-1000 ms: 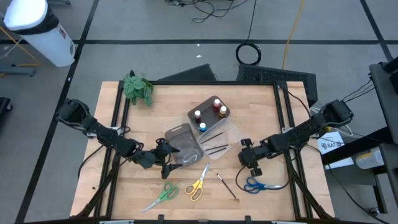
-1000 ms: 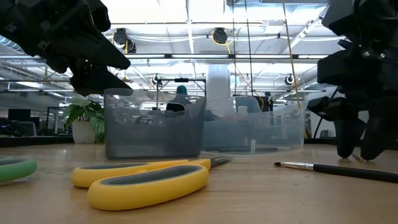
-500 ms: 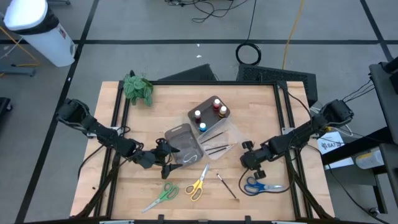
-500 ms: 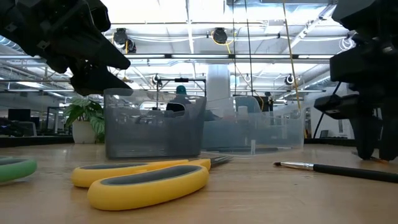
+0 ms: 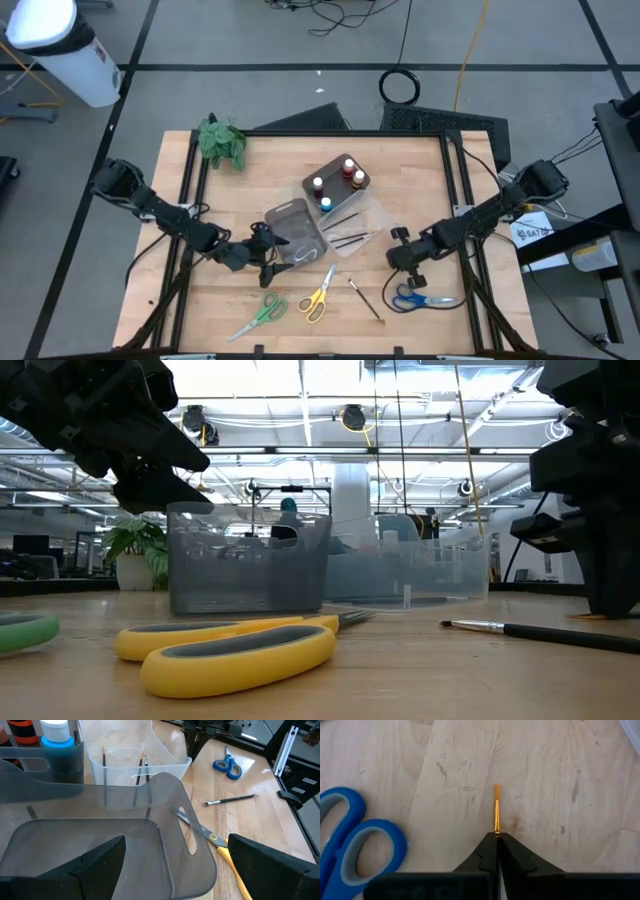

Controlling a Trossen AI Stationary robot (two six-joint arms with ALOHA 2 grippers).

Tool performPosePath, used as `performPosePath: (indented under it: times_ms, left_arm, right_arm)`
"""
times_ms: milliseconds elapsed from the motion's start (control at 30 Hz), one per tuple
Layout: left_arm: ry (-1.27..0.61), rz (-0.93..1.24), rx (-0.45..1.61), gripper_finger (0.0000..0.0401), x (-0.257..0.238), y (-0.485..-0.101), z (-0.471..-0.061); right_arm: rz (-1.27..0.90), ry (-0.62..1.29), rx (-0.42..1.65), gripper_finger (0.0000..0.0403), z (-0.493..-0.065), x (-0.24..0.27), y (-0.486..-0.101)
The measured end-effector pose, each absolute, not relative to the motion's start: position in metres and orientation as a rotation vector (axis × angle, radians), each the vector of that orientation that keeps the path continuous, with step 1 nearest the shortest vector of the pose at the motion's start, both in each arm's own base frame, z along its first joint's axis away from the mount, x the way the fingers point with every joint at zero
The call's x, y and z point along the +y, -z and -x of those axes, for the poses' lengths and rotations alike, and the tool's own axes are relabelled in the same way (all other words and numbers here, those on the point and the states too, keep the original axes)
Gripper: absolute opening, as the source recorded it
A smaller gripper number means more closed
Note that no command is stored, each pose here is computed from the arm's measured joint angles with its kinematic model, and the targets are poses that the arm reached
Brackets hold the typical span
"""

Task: Pick & Place Paint Supplies
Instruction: Put the gold paintbrush into the transparent bin

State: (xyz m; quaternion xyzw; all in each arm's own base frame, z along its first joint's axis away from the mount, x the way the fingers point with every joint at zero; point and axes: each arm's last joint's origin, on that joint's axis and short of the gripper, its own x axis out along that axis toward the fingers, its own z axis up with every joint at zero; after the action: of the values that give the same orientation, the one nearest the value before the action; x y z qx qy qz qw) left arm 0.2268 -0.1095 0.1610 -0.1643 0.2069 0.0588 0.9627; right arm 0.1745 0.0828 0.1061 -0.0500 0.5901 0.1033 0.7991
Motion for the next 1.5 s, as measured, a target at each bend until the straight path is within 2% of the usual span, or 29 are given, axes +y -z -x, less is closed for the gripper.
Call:
performPosePath:
  times_ms: [233, 533, 833, 1200, 1367, 1500]
  left_arm:
    - [-0.119, 0.333, 0.419, 0.0365, -0.109, -0.161, -0.227]
    - [-0.119, 0.333, 0.418, 0.0365, -0.11, -0.161, -0.227]
    - [-0.119, 0.332, 0.419, 0.0365, -0.11, -0.161, -0.227]
    - [-0.112, 0.297, 0.419, 0.0365, -0.11, -0.161, -0.227]
    - [-0.111, 0.298, 0.42, 0.0365, -0.11, -0.161, -0.227]
    - [-0.111, 0.298, 0.42, 0.0365, -0.11, -0.161, -0.227]
  right_arm:
    - [0.072, -0.194, 1.197, 0.0001, -0.18, 0.085, -0.116]
    - [0.088, -0.218, 0.972, 0.0, -0.193, 0.089, -0.16]
    - [0.068, -0.183, 0.832, 0.0, -0.204, 0.092, -0.196]
    - [0.11, -0.132, 0.649, 0.0, -0.24, 0.073, -0.252]
    - [0.172, -0.081, 0.579, 0.0, -0.265, 0.052, -0.26]
    - [0.187, -0.111, 0.564, 0.0, -0.283, 0.034, -0.25]
